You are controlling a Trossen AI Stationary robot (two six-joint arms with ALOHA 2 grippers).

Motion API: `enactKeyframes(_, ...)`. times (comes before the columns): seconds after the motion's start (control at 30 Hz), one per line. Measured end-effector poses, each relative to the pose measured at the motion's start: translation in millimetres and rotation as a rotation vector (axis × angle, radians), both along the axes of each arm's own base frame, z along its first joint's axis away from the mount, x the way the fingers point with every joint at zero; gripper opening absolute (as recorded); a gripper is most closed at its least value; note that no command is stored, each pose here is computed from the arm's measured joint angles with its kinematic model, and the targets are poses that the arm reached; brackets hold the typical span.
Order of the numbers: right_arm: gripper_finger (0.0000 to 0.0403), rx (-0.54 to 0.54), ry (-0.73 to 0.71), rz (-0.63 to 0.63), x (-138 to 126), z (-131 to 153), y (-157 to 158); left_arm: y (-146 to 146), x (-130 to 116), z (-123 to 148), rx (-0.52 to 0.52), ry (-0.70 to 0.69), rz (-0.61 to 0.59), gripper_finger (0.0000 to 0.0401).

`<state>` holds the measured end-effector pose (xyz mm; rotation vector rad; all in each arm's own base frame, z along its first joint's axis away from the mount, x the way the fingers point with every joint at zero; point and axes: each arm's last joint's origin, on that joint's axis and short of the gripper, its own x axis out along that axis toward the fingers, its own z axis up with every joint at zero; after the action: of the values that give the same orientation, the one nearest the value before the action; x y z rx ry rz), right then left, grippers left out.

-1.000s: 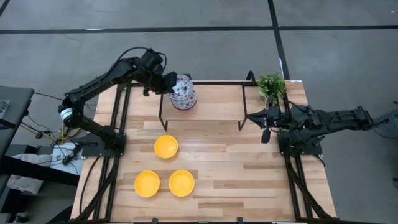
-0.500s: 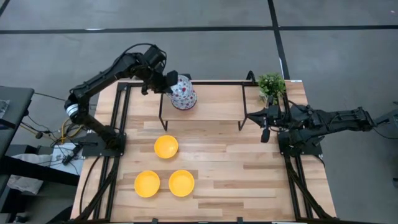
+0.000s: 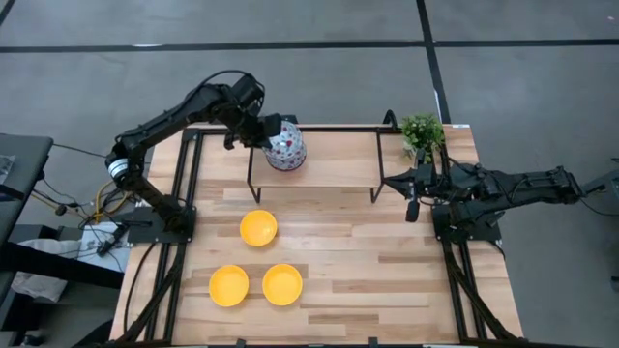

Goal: Pick & Place Mini bowls
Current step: Stack the red bowl on the red bowl on the shelf

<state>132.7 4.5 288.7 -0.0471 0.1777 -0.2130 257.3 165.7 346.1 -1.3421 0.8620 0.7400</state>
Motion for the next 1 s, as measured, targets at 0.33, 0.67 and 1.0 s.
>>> enactKeyframes(0.33,0.0001,-0.017,0.003,0.003,0.0,0.0,0.0,-3.2,2.1,-0.3,0.017,0.015,0.004,0.0020)
enactKeyframes(0.67,0.0001,-0.016,0.003,0.003,0.0,0.1,0.0,-6.6,3.1,-2.0,0.025,0.040,-0.011,0.0020)
enactKeyframes(1.0,0.0001,-0.016,0.002,0.003,0.0,0.2,0.0,-8.2,0.2,-3.5,0.016,0.076,-0.016,0.0020)
